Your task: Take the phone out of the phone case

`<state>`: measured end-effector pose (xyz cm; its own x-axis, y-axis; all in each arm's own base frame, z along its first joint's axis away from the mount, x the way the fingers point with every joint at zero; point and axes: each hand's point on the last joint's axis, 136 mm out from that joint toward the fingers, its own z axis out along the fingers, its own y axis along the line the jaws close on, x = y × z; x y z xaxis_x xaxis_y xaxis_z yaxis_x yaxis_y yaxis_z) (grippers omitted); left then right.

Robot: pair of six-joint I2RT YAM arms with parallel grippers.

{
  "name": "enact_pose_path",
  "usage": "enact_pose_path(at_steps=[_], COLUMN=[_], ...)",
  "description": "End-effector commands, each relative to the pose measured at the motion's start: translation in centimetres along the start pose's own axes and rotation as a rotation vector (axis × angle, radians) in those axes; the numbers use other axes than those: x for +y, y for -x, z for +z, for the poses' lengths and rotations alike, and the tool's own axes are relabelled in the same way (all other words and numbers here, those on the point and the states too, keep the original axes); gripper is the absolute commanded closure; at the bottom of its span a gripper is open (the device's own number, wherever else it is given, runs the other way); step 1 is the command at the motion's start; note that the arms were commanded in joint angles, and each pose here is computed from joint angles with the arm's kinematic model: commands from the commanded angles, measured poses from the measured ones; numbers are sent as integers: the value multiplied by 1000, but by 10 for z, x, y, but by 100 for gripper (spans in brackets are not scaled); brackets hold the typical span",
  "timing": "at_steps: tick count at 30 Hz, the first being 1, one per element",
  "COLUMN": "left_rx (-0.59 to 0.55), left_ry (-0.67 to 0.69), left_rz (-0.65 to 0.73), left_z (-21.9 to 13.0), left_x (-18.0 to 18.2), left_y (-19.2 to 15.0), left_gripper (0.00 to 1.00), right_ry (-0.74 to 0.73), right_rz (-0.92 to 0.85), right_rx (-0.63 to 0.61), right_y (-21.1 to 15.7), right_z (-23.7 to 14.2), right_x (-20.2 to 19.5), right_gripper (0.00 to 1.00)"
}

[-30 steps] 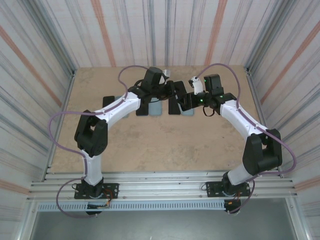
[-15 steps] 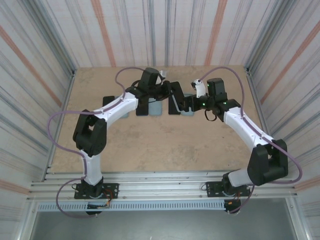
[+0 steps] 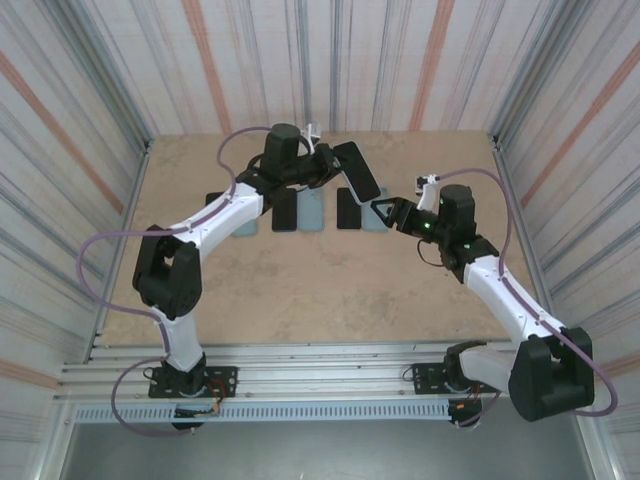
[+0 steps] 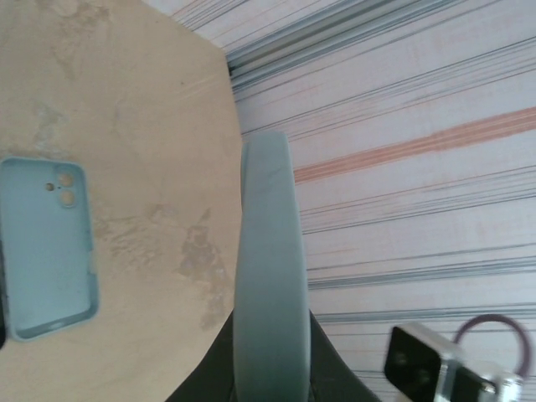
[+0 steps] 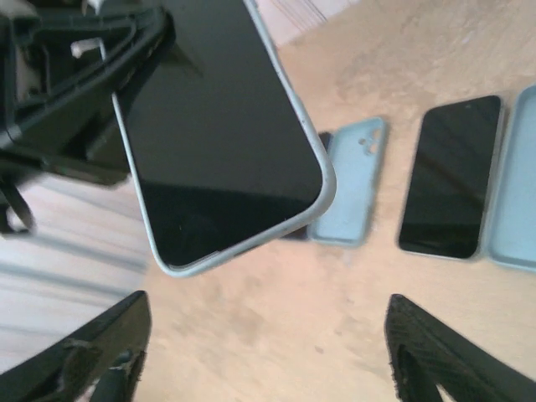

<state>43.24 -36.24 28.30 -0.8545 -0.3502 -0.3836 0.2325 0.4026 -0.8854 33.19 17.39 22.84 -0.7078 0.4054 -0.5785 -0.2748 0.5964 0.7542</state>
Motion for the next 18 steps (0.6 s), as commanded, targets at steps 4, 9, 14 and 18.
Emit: enact_pose_path(at_steps=[4, 9, 14, 18], left_rx=[-72, -111, -110, -110], left_ry=[-197, -232, -270, -282], left_rz=[-33, -76, -104, -107], left_z=[-28, -34, -33, -34], left_x=[-64, -73, -81, -86], left_y=[11, 11, 9, 7], left_gripper=[90, 89, 89, 89], right_ry=[190, 245, 276, 313], right_rz=[259, 340, 382, 373], right_rx=[-212, -255, -243, -245], right_y=[23, 22, 19, 23], right_z=[-8, -11, -6, -5], right_x=[41, 54, 57, 66], right_gripper=[40, 49, 54, 58])
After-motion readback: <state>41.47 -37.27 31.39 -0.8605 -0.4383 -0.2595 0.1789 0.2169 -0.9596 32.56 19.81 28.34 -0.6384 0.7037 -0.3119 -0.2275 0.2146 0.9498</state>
